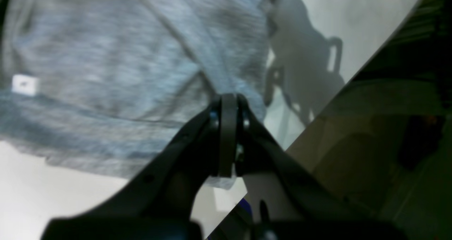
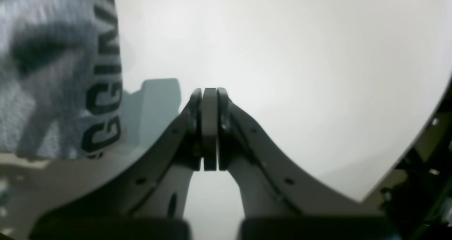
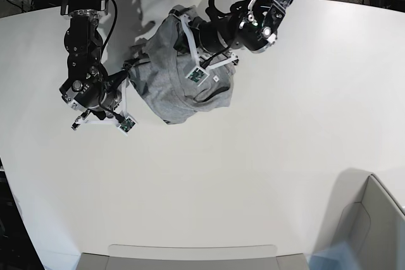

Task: Fold the T-shirt properly
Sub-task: 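Grasp the bundle with both grippers and fold its edge over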

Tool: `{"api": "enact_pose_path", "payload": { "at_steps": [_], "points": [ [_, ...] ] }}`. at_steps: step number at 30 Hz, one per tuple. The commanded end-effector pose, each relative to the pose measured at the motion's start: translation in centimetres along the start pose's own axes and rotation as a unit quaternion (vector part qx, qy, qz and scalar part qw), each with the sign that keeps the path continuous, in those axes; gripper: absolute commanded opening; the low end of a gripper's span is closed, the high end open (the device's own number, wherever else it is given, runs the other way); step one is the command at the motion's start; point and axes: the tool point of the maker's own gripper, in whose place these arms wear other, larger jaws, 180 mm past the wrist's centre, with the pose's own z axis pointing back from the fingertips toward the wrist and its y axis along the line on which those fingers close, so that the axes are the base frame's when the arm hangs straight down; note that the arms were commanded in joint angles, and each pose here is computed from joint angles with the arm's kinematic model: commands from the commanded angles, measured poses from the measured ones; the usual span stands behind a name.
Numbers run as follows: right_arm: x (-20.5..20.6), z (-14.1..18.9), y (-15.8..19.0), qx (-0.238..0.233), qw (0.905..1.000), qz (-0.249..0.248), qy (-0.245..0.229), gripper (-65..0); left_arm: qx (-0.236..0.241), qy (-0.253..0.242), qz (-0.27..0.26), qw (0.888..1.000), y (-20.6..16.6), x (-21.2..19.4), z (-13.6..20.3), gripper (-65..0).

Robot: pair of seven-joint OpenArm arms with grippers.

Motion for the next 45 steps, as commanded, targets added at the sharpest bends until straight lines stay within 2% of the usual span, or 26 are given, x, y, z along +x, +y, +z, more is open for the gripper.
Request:
{"api": "enact_pose_path", "payload": {
  "at_steps": [1,6,11,16,20,23,25,28,31,33,37,41,45],
  "points": [
    [0.5,0.3,-0.7,-0.008,0.9999,0.008,-0.008,-65.0,-0.009,-0.017,-0.011,1.000,-0.6,1.2,0.1,-65.0],
    [-0.7,-1.5,0.6,0.023,0.9995,0.006,0.019,-65.0,-0.013,0.047,-0.014,0.999,-0.2,-1.3,-2.4,-65.0],
    [-0.4,-2.2,4.8,0.057,0.9945,0.082,0.032,-65.0,0.025,0.082,0.022,0.996,4.1,-2.8,-3.7,-65.0],
    [0.0,-2.2,9.7,0.092,0.9820,0.162,0.030,-65.0,0.077,0.048,0.076,0.993,9.3,-1.5,-1.7,-65.0],
    [1.5,-1.0,14.9,0.131,0.9698,0.204,-0.028,-65.0,0.118,0.008,0.103,0.988,13.9,2.0,-0.1,-65.0],
    [1.9,0.1,17.7,0.152,0.9611,0.224,-0.055,-65.0,0.124,-0.006,0.099,0.987,15.3,5.1,-0.2,-65.0],
    [2.1,0.8,17.9,0.149,0.9608,0.224,-0.067,-65.0,0.118,-0.021,0.100,0.988,15.1,7.1,-0.5,-65.0],
    [2.5,2.1,15.6,0.118,0.9702,0.193,-0.087,-65.0,0.126,-0.063,0.111,0.984,16.2,9.4,0.6,-65.0],
    [1.9,3.2,10.8,0.062,0.9855,0.128,-0.092,-65.0,0.141,-0.116,0.136,0.974,17.8,11.1,3.2,-65.0],
    [0.8,3.3,6.6,0.020,0.9938,0.071,-0.083,-65.0,0.143,-0.125,0.129,0.973,17.3,11.2,4.3,-65.0],
    [-0.5,3.3,0.6,-0.035,0.9964,-0.019,-0.074,-65.0,0.105,-0.075,0.059,0.990,11.9,9.5,2.6,-65.0],
    [0.1,1.6,-1.2,-0.027,0.9969,-0.037,-0.064,-65.0,0.049,-0.003,-0.033,0.998,5.3,5.9,-0.4,-65.0],
    [0.9,-0.1,-1.7,-0.006,0.9970,-0.051,-0.058,-65.0,0.013,0.025,-0.072,0.997,1.6,3.9,-1.7,-65.0]
  ]
}}
